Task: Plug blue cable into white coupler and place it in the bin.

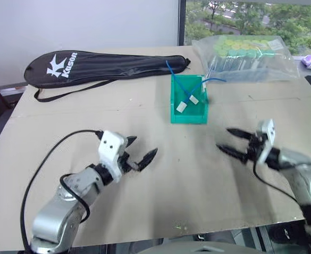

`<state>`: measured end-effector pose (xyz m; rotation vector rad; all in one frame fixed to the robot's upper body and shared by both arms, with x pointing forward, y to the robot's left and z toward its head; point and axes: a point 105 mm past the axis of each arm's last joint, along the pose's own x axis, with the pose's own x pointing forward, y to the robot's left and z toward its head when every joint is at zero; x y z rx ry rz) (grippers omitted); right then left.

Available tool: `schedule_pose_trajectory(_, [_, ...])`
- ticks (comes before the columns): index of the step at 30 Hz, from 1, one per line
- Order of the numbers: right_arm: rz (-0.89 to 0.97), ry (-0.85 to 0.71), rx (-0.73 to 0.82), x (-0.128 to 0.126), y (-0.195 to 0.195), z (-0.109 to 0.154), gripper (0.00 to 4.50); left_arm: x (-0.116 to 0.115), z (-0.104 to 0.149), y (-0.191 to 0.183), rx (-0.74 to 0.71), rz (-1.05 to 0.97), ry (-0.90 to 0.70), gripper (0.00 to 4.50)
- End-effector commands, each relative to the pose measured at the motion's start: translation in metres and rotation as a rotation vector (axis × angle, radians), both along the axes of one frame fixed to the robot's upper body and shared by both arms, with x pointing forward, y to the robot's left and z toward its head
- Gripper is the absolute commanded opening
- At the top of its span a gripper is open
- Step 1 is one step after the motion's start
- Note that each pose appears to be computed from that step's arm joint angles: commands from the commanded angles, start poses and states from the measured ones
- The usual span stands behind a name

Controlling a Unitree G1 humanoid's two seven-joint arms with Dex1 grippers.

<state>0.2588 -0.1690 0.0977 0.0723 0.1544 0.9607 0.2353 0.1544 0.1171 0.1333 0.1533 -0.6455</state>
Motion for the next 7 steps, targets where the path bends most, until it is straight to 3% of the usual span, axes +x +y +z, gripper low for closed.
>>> schedule_pose_trajectory(1, [-0.029, -0.083, -0.055, -0.017, -0.004, 0.0, 4.5, -0.016, -0.004, 0.004, 0.059, -0.023, -0.071, 4.45])
schedule_pose_trajectory(7, [-0.097, -0.136, -0.1, -0.029, -0.014, -0.018, 4.5, -0.038, -0.037, 0.012, 0.046, -0.006, 0.003, 4.45])
